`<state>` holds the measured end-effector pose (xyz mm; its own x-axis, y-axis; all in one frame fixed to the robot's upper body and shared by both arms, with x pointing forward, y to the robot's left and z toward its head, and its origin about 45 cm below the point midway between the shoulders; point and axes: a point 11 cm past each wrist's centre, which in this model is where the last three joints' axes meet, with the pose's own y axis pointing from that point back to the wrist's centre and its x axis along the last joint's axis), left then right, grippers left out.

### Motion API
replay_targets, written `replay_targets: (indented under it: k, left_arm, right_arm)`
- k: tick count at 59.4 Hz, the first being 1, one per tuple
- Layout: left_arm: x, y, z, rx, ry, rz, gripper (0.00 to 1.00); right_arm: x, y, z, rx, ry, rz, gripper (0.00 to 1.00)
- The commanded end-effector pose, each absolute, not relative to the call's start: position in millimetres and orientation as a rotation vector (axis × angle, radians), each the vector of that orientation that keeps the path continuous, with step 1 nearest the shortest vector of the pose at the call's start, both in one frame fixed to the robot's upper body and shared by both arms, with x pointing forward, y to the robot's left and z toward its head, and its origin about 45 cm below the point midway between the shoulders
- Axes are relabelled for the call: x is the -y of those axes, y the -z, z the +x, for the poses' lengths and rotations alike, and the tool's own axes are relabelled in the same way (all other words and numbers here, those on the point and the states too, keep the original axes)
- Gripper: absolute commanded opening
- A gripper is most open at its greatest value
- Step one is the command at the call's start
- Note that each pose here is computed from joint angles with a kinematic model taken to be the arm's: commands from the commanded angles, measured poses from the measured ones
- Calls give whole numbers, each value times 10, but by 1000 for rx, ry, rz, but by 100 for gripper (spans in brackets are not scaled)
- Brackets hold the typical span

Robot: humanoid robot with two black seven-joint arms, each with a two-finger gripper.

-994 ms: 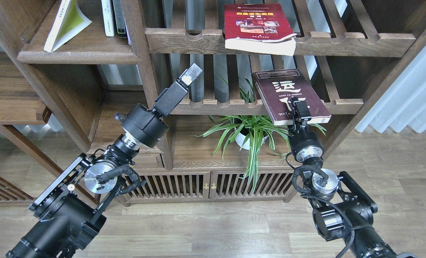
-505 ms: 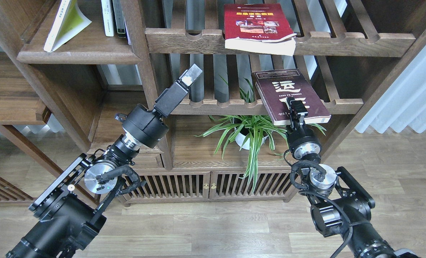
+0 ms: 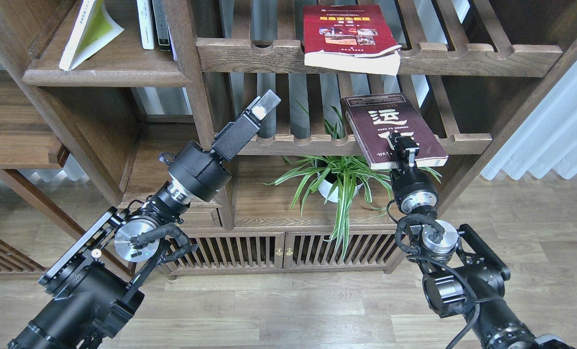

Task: Organize books on shelf
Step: 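Grasp the dark red book with the right gripper and tilt it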

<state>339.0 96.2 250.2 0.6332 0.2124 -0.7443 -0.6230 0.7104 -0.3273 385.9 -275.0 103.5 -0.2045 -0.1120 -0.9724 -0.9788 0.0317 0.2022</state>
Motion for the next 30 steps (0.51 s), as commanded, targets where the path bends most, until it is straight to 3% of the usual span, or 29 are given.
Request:
replay_targets:
  k: [1,15,30]
  left_arm:
    - [-950,-2443,3353,-756,-516,-608,97]
    - [-962,-2419,3344,-761,-522,-610,98]
    - [-1048,-2138,3201,-861,-568,-627,98]
  right_arm:
    - [2788,-1089,3877,-1415,-1271,-1141,29]
    - [2797,-1177,3869,-1320,-1213,-1154,12]
    - [2793,-1233,3805,-1235,-1156,-1180,7]
